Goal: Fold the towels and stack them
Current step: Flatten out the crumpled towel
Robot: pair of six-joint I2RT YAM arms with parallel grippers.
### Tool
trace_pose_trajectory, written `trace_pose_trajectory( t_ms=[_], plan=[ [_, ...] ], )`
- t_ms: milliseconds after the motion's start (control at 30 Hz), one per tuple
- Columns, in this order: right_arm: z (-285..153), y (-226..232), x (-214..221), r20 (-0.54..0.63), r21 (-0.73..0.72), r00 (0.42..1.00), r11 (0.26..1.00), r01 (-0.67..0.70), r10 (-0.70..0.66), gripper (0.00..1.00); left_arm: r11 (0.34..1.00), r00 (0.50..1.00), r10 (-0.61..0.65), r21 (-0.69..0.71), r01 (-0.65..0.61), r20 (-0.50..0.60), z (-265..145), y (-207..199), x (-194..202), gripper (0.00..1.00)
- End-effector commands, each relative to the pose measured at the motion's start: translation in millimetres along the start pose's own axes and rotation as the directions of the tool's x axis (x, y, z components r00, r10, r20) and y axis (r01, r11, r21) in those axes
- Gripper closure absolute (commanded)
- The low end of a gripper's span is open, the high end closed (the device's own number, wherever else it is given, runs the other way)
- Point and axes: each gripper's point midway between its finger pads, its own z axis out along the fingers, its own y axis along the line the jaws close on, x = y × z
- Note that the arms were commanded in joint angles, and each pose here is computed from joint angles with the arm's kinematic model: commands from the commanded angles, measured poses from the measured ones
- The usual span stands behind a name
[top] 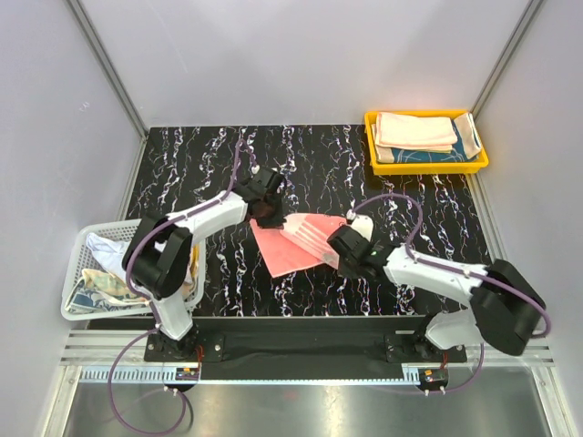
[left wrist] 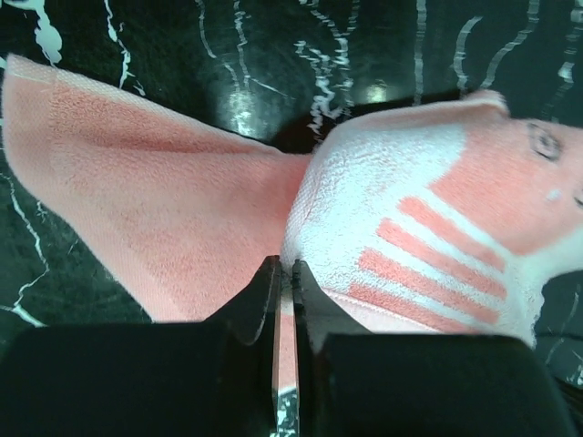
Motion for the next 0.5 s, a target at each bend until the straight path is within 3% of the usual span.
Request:
trace_pose_trajectory(
  t_ms=[0,200,467],
  plan=[
    [-46.4,-0.5,-44.3,0.129,0.011,0.991,1.000,0.017,-0.019,1.00,0.997,0.993,0.057,0.041,-0.061,0.101,-37.9,-17.2,-19.8,1.00],
    [-113.7,2.3,-92.4,0.244,-0.029,0.969,0.998,0.054,-0.045,1.00,0.992,0.975,0.064,0.095,-0.085,0.213,-102.2,-31.7,-31.9,1.00],
    [-197.8,3.5,-154.9,0.430,-0.072,0.901,0.993,0.093,-0.053,1.00,0.979,0.892,0.082,0.133,-0.156,0.444,-222.5,-59.9,-49.4,1.00]
  ],
)
